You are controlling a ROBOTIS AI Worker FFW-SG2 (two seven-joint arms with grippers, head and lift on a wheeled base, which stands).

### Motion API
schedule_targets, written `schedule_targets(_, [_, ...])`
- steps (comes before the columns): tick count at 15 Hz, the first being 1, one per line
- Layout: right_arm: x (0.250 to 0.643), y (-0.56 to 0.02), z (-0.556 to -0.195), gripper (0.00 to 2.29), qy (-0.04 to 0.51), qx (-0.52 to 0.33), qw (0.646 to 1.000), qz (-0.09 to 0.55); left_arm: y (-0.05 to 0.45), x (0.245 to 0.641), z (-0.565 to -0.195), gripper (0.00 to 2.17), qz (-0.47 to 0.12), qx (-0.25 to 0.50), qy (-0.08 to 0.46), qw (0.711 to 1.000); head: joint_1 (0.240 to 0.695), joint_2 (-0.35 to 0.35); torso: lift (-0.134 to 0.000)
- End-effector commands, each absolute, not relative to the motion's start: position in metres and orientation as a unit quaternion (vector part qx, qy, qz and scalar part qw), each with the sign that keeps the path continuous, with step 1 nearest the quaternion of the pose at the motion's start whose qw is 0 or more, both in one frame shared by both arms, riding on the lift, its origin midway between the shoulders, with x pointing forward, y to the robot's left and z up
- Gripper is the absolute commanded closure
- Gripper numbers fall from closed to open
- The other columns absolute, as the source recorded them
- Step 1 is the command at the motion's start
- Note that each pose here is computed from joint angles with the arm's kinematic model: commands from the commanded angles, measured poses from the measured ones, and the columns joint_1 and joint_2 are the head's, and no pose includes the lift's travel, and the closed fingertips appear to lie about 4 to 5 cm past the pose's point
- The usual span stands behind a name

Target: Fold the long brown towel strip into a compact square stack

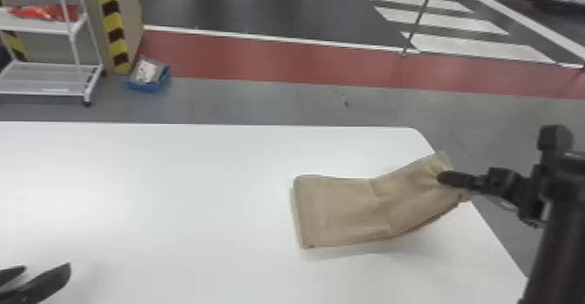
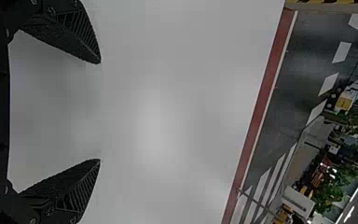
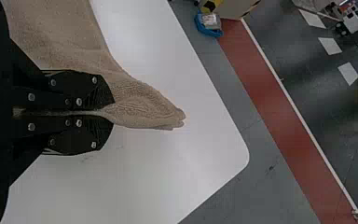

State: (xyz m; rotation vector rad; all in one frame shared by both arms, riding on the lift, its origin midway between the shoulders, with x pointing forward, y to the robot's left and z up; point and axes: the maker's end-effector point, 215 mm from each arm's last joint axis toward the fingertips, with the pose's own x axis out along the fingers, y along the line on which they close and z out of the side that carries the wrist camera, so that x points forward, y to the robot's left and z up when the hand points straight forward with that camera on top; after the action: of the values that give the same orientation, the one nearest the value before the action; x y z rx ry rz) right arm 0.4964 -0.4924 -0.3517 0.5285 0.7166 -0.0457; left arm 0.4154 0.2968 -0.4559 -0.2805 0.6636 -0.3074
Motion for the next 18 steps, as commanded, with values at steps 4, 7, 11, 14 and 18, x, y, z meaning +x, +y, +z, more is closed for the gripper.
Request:
schedule_targets(4, [0.511,-0.407,-0.307,1.42,0.320,0.252,0.911,0.056,0.297,0.416,-0.456,0.14,-0.150,-0.136,0.323,0.924,0.695,-0.210,-0.124])
schedule_targets(7, [0.525,-0.338,-0.302,1.42,0.327,0.223,0.912,0.106,0.303,0.414,-0.456,0.14,-0.145,-0.137,0.324,0.925,0.695,-0.125,-0.124])
schedule_targets(11, [0.518,-0.279,-0.320,1.41,0.361,0.166,0.907,0.138,0.307,0.412,-0.457,0.14,-0.143,-0.141,0.323,0.925,0.695,-0.012,-0.124])
schedule_targets(14, [0.505,-0.261,-0.330,1.41,0.376,0.146,0.902,0.153,0.307,0.411,-0.458,0.14,-0.143,-0.141,0.325,0.924,0.695,0.029,-0.124])
schedule_targets(18, [0.486,-0.227,-0.352,1.41,0.404,0.105,0.892,0.174,0.301,0.413,-0.458,0.14,-0.149,-0.141,0.325,0.923,0.695,0.069,-0.124])
